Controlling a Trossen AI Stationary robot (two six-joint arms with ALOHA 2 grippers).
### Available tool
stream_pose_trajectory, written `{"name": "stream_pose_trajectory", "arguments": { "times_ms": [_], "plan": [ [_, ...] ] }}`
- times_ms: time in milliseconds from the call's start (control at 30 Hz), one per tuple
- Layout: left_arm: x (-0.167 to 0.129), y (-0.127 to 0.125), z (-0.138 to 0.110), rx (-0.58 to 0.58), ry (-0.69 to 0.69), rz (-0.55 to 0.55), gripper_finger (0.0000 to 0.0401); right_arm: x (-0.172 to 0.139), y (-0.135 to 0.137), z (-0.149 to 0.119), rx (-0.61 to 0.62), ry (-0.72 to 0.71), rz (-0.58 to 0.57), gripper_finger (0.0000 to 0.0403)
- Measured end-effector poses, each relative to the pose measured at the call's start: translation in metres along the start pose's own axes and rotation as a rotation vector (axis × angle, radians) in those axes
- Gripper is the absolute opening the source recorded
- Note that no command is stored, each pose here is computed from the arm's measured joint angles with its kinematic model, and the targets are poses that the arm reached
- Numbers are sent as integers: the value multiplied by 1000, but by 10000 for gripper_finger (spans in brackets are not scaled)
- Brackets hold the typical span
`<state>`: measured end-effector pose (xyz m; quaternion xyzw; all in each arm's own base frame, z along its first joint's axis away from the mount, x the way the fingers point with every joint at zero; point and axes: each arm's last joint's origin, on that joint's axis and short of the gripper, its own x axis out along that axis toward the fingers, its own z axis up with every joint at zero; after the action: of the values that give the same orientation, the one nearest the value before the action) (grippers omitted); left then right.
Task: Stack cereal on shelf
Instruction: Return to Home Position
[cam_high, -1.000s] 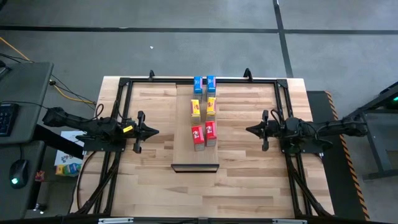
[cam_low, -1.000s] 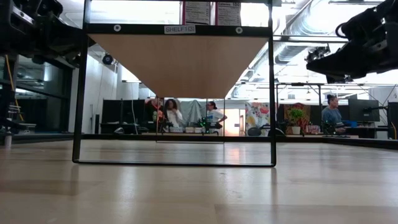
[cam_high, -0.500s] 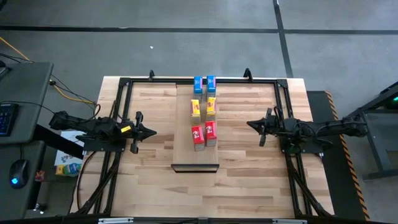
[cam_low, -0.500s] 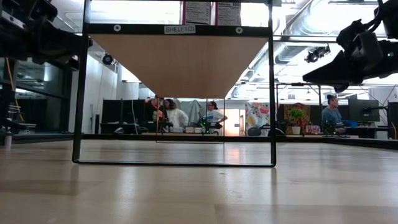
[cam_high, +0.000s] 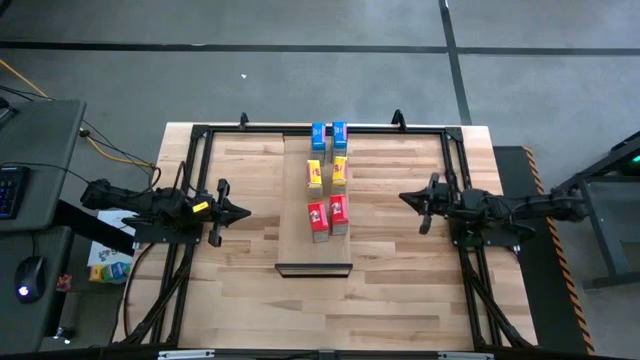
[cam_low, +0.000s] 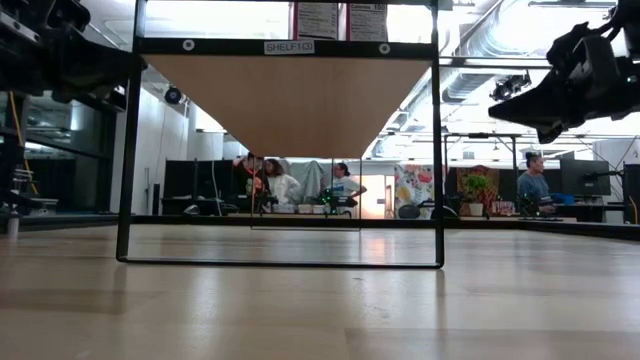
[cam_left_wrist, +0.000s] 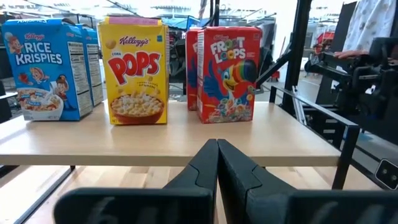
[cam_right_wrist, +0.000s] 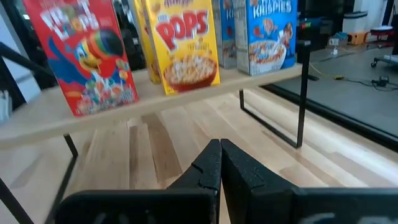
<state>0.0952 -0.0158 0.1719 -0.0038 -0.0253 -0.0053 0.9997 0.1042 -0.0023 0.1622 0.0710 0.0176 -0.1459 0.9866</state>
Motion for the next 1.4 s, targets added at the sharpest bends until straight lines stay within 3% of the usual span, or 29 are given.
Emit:
{"name": "stream_pose_trajectory", "arguments": {
  "times_ms": [300,1400],
  "plan": [
    [0,0,0,1,4,0,0,-9,-2,12,55,-141,21,0],
    [0,0,-1,1,5,0,0,-8,-2,10,46,-119,18,0]
  ]
}}
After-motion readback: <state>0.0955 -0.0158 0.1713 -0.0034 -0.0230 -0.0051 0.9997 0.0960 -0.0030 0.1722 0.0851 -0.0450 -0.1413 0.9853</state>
